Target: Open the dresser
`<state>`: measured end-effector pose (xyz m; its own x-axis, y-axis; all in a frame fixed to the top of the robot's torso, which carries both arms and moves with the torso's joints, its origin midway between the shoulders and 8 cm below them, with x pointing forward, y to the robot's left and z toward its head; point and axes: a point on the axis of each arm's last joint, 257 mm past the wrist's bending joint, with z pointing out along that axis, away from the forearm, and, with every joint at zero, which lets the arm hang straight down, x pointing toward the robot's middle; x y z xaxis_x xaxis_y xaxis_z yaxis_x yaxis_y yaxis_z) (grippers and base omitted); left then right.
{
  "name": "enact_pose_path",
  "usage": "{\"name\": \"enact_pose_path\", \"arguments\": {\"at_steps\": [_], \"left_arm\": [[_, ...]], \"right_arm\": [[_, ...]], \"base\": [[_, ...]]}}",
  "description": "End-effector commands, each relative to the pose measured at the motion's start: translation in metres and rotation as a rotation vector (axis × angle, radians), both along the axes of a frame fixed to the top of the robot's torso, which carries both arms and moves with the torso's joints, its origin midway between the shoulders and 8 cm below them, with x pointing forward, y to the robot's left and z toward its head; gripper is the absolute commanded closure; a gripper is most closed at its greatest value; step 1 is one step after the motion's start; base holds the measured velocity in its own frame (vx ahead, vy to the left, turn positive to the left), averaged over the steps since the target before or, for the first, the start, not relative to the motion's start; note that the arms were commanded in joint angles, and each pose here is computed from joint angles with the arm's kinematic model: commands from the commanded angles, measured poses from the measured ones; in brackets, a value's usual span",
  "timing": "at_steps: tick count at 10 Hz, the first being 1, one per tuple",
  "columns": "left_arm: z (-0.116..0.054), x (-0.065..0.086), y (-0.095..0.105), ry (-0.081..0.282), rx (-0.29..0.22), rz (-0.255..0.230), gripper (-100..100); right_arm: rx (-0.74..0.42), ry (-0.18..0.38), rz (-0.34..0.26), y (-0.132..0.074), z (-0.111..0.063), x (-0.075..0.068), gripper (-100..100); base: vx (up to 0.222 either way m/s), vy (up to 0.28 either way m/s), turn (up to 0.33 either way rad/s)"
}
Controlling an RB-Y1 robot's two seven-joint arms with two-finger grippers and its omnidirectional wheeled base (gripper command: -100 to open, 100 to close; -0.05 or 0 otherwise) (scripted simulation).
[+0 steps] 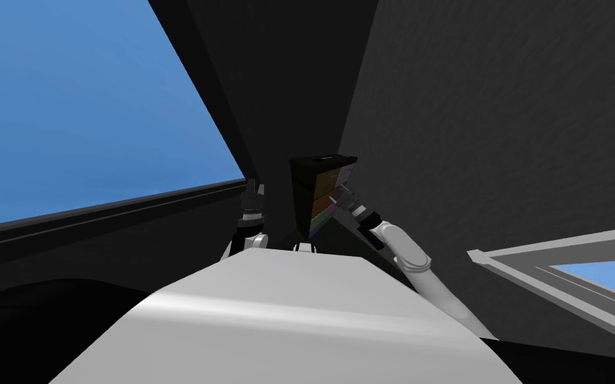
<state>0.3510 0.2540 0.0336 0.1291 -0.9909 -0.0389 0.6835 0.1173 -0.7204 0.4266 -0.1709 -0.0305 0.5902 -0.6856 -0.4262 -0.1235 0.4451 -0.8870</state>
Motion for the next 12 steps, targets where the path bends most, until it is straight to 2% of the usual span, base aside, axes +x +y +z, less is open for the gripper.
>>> {"name": "enact_pose_path", "arguments": {"at_steps": [1, 2, 4, 7, 8, 9, 12], "left_arm": [[0.0, 0.0, 0.0, 0.0, 0.0, 0.0, 0], [0.0, 0.0, 0.0, 0.0, 0.0, 0.0, 0], [0.0, 0.0, 0.0, 0.0, 0.0, 0.0, 0], [0.0, 0.0, 0.0, 0.0, 0.0, 0.0, 0], [0.0, 0.0, 0.0, 0.0, 0.0, 0.0, 0], [0.0, 0.0, 0.0, 0.0, 0.0, 0.0, 0], [0.0, 0.0, 0.0, 0.0, 0.0, 0.0, 0]], "right_arm": [[-0.101, -0.054, -0.034, -0.004, -0.001, 0.008, -100], [-0.108, -0.057, -0.037, -0.004, -0.001, 0.008, -100], [-0.216, -0.119, -0.072, -0.01, 0.0, 0.018, -100], [-0.285, -0.159, -0.095, -0.012, 0.0, 0.023, -100], [-0.335, -0.19, -0.111, -0.015, 0.001, 0.027, -100], [-0.338, -0.192, -0.112, -0.015, 0.001, 0.027, -100], [-0.477, -0.28, -0.154, -0.021, 0.006, 0.038, -100]], "base": [[0.038, -0.006, 0.058], [0.033, -0.01, 0.028], [0.049, -0.016, 0.07], [0.046, -0.012, 0.035], [0.036, -0.008, 0.055], [0.028, -0.008, 0.026], [0.045, -0.018, 0.058]]}}
